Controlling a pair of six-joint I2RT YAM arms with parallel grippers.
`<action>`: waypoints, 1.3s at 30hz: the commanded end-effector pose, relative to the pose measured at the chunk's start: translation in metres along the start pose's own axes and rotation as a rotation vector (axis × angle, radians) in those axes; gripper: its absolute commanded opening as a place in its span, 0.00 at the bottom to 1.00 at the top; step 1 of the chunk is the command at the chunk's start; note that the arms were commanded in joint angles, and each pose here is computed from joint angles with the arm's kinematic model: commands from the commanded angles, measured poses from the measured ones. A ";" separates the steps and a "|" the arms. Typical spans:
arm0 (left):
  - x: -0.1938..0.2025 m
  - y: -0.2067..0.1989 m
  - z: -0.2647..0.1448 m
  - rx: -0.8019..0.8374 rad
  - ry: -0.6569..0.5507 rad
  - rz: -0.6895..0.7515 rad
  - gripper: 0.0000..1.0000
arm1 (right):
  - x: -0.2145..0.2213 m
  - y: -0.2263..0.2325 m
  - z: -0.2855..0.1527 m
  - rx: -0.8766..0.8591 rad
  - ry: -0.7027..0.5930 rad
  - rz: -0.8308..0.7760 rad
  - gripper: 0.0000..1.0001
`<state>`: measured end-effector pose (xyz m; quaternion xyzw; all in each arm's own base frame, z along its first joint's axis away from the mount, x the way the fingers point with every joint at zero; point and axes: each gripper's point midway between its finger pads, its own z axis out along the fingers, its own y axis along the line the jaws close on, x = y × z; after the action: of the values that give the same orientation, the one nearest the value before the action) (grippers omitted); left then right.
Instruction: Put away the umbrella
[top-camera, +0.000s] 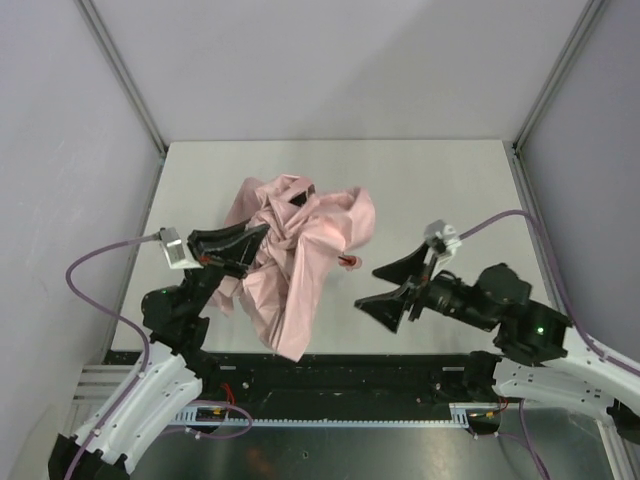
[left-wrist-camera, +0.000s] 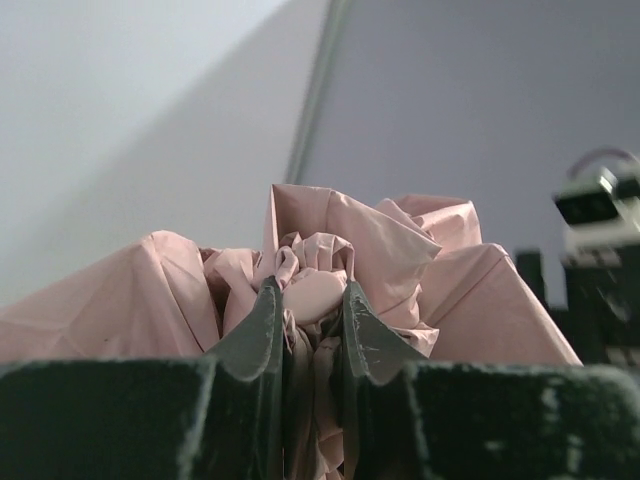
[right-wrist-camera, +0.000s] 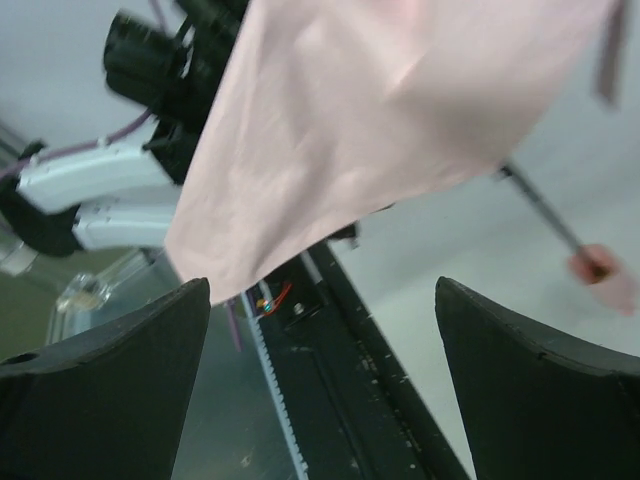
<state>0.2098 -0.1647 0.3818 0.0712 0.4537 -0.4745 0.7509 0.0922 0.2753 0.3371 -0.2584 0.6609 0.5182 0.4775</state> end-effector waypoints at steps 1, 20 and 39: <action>-0.015 -0.059 -0.016 0.320 -0.024 0.218 0.00 | -0.037 -0.024 -0.020 0.133 -0.053 -0.034 0.98; -0.013 -0.084 -0.018 0.508 0.018 0.403 0.00 | -0.045 0.000 -0.019 -0.326 0.129 0.266 0.91; -0.023 0.013 -0.021 -0.053 -0.160 0.178 0.00 | -0.114 0.123 -0.082 -0.763 -0.290 -0.087 0.00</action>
<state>0.1804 -0.1705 0.3665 0.1694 0.4105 -0.4432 0.7787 0.0399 0.2410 0.4624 -0.3364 0.4376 0.7268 0.4087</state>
